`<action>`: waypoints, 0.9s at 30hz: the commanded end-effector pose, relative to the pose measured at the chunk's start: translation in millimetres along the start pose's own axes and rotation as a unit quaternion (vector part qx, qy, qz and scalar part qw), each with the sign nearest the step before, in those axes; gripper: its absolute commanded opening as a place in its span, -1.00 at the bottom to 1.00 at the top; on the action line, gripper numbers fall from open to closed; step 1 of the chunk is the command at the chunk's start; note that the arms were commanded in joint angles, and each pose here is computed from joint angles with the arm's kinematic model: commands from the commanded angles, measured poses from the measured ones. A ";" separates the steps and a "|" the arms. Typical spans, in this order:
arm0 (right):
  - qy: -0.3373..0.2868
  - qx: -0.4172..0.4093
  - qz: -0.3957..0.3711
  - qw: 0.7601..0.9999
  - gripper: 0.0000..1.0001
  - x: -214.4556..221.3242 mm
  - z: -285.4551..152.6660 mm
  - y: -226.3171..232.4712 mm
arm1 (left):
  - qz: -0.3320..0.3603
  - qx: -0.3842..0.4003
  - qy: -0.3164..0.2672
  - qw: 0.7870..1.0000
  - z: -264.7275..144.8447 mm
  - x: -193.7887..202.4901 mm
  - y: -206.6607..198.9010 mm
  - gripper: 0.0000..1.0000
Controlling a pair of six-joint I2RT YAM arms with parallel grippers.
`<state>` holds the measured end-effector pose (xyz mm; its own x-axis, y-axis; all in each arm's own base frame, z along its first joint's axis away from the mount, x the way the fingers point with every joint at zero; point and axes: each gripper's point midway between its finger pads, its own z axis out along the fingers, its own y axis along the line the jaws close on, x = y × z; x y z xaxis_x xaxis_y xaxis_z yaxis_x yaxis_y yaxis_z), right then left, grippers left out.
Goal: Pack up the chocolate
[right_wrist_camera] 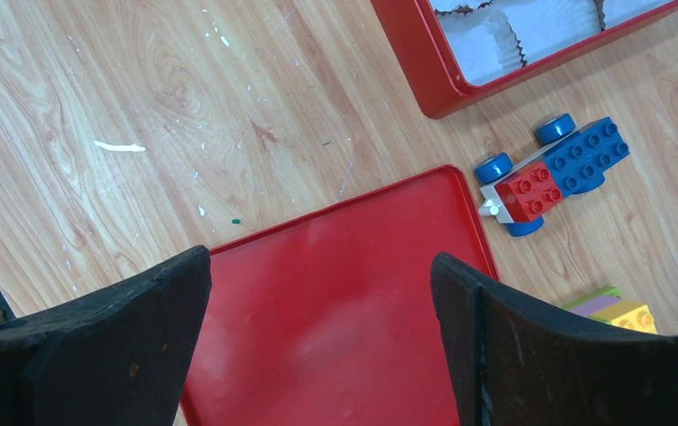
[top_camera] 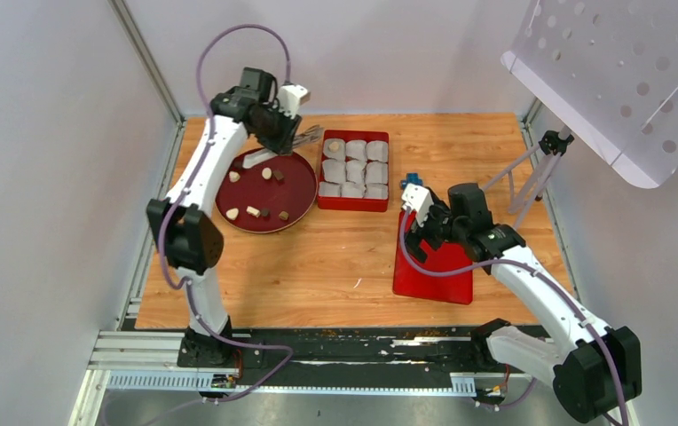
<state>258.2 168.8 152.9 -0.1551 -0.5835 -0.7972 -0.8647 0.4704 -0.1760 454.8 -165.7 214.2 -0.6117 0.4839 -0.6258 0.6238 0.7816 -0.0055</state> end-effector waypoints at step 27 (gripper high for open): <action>-0.022 0.007 -0.005 1.000 0.88 -8.7 -1.3 -2.7 | -0.137 -0.090 0.098 0.982 -41.3 106.1 78.1 0.08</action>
<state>259.0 170.9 152.8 -0.1466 -0.5749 -0.8050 -0.8657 0.4683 -0.1767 404.2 -36.8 166.7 -0.8524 0.3234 -0.4108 0.3562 0.9344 -0.0037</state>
